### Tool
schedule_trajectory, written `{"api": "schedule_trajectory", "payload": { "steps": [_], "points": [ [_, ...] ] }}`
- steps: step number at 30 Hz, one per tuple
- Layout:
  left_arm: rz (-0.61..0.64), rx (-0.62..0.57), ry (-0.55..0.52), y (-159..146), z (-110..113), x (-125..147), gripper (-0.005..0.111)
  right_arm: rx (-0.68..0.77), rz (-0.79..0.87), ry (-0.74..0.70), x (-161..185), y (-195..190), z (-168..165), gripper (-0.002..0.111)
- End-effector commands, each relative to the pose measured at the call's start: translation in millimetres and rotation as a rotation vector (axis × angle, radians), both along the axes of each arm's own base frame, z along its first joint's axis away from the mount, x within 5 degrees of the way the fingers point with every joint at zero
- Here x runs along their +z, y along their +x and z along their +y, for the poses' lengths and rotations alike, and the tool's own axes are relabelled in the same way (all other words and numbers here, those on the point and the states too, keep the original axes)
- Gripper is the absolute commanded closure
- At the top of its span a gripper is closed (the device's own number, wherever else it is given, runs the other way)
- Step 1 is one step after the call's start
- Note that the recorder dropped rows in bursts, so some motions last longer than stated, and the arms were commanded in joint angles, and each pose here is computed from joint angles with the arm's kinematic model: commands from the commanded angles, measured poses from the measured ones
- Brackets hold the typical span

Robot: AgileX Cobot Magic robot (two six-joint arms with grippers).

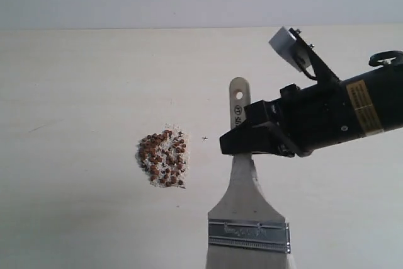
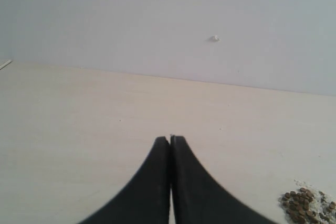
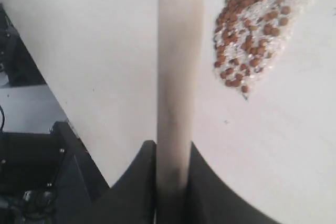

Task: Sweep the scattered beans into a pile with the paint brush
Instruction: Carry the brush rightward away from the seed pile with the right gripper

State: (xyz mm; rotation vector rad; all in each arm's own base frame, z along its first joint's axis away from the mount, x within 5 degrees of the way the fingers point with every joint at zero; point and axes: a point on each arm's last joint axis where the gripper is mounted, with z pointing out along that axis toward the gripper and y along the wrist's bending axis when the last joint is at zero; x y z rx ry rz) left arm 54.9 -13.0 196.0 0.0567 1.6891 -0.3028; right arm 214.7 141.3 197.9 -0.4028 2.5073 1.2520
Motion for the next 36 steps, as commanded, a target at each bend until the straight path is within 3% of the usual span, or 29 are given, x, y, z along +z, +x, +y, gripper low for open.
{"api": "schedule_trajectory", "payload": {
  "steps": [1, 7, 20, 36],
  "points": [
    [-0.002, -0.005, -0.007, 0, 0, 0, 0.107, -0.082, 0.045, 0.055, 1, 21, -21, 0.108],
    [-0.002, -0.005, -0.007, 0, 0, 0, 0.107, -0.185, 0.099, 0.025, -20, 48, -40, 0.108],
    [-0.002, -0.005, -0.007, 0, 0, 0, 0.107, -0.233, 0.191, -0.042, -65, 81, -42, 0.108],
    [-0.002, -0.005, -0.007, 0, 0, 0, 0.107, -0.237, 0.168, -0.077, -80, 100, -42, 0.108]
  ]
}}
